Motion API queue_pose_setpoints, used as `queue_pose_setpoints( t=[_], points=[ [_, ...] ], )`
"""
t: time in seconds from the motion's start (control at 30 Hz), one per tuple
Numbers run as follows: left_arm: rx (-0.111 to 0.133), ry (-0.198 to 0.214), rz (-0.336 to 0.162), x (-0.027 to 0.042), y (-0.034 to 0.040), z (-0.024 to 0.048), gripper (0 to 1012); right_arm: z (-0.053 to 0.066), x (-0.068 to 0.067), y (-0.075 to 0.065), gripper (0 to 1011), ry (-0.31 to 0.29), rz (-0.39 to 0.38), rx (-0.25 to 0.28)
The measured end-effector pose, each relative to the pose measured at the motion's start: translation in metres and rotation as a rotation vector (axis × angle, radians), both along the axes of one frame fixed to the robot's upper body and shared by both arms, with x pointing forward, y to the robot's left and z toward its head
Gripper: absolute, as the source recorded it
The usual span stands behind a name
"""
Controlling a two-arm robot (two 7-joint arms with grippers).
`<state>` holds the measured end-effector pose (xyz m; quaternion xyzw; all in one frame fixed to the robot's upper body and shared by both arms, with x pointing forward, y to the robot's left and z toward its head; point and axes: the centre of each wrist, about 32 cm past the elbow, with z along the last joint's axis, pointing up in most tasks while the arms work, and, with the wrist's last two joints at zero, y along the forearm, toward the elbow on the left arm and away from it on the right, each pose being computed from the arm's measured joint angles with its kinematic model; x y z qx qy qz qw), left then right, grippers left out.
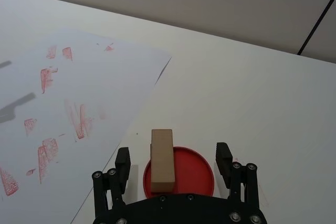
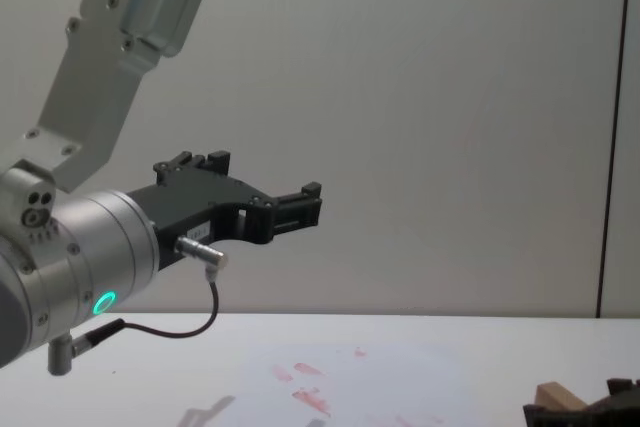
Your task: Use the one hand to pick up the stamp and affix it onto the A4 paper.
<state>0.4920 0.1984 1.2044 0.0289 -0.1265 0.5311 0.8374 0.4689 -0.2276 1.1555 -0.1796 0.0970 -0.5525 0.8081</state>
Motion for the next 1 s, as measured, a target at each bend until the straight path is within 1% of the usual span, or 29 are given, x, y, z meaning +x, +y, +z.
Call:
queue_pose_setpoints(
  t=[0.13,0.17,0.2,0.4,0.47,0.53,0.6,0.67,0.77,0.8,0.9,0.93,1.0],
  points=[
    [0.000,0.000,0.000,0.0000,0.0000,0.0000,1003,-0.0010,0.0007,0.0006,995,0.004,-0.002,-0.004],
    [0.000,0.000,0.000,0.0000,0.0000,0.0000,1003,-0.0013,0.0010,0.0008,960,0.005,-0.002,-0.006],
    [0.000,0.000,0.000,0.0000,0.0000,0.0000,1003,-0.0015,0.0011,0.0008,960,0.006,-0.003,-0.006],
    [0.000,0.000,0.000,0.0000,0.0000,0.0000,1003,-0.0024,0.0017,0.0015,807,0.010,-0.004,-0.010],
    [0.000,0.000,0.000,0.0000,0.0000,0.0000,1003,-0.0025,0.0018,0.0016,736,0.010,-0.004,-0.010],
    [0.000,0.000,0.000,0.0000,0.0000,0.0000,1003,-0.0027,0.0020,0.0018,704,0.011,-0.005,-0.011],
    [0.000,0.000,0.000,0.0000,0.0000,0.0000,1002,-0.0029,0.0020,0.0019,617,0.011,-0.005,-0.012],
    [0.000,0.000,0.000,0.0000,0.0000,0.0000,1003,-0.0030,0.0021,0.0020,577,0.012,-0.005,-0.012],
    [0.000,0.000,0.000,0.0000,0.0000,0.0000,1003,-0.0032,0.0022,0.0022,476,0.012,-0.006,-0.013],
    [0.000,0.000,0.000,0.0000,0.0000,0.0000,1003,-0.0032,0.0022,0.0022,419,0.012,-0.006,-0.013],
    [0.000,0.000,0.000,0.0000,0.0000,0.0000,1003,-0.0034,0.0022,0.0022,358,0.013,-0.006,-0.014],
    [0.000,0.000,0.000,0.0000,0.0000,0.0000,1003,-0.0034,0.0023,0.0022,304,0.013,-0.006,-0.014],
    [0.000,0.000,0.000,0.0000,0.0000,0.0000,1003,-0.0034,0.0023,0.0023,256,0.013,-0.006,-0.014]
  ],
)
